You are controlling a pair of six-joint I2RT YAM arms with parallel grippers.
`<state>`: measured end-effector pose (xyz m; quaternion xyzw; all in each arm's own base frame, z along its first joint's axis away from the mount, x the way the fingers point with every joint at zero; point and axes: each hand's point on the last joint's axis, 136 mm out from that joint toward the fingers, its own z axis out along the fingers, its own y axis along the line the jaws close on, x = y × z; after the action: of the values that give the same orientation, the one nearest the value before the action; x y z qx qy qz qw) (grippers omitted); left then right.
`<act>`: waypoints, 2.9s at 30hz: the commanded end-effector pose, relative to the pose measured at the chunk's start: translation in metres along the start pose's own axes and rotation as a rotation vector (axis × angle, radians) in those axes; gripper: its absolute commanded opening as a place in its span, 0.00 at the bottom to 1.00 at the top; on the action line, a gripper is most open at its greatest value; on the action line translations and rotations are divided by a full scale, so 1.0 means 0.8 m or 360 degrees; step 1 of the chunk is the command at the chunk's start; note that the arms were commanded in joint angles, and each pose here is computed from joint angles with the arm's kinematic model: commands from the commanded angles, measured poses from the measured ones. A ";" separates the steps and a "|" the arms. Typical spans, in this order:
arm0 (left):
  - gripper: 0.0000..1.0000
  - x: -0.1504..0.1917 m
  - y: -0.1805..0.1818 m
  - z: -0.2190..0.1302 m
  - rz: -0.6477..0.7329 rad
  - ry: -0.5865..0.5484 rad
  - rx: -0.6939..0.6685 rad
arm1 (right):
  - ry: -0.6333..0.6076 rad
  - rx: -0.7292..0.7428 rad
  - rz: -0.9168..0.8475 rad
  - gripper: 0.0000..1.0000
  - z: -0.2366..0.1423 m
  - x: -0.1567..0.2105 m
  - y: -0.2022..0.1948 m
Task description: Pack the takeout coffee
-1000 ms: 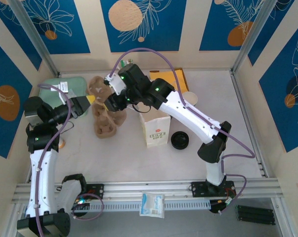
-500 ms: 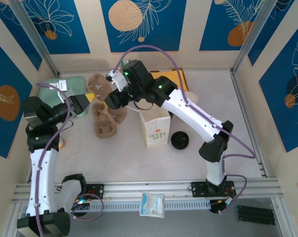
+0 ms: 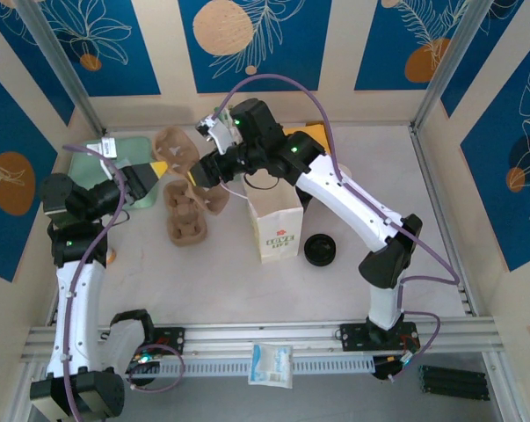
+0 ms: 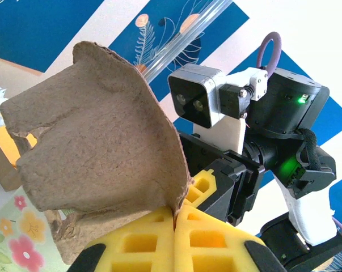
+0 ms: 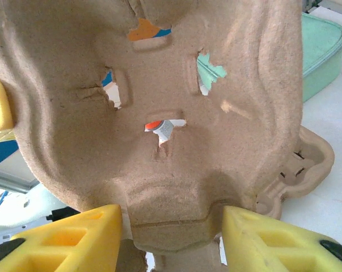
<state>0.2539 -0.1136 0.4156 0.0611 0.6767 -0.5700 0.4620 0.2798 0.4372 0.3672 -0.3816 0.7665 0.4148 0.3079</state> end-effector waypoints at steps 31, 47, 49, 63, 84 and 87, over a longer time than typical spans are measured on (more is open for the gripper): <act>0.37 -0.008 -0.008 -0.003 0.0067 -0.0035 0.0015 | -0.0035 -0.0003 -0.0082 0.30 -0.002 -0.017 0.033; 0.79 -0.066 -0.048 -0.005 0.0278 -0.0176 -0.0037 | -0.0240 0.0026 -0.0131 0.29 -0.042 -0.067 0.041; 0.84 -0.072 -0.052 -0.006 0.0294 -0.0196 -0.0042 | -0.0286 0.0024 -0.0136 0.29 -0.050 -0.079 0.042; 0.90 -0.097 -0.058 -0.008 0.0311 -0.0269 -0.0111 | -0.0519 0.0239 -0.0059 0.30 -0.120 -0.127 0.014; 0.84 -0.031 0.016 0.069 0.0370 0.0198 -0.0585 | -0.0429 0.0809 0.0503 0.29 -0.222 -0.054 -0.073; 0.82 -0.012 0.043 0.076 0.0384 0.0316 -0.0755 | -0.0368 0.0848 0.0565 0.29 -0.223 -0.040 -0.078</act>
<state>0.3105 -0.1578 0.4291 0.0890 0.7765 -0.4098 0.4702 0.3295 0.2839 0.4581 -0.1237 0.8442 0.3029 0.4245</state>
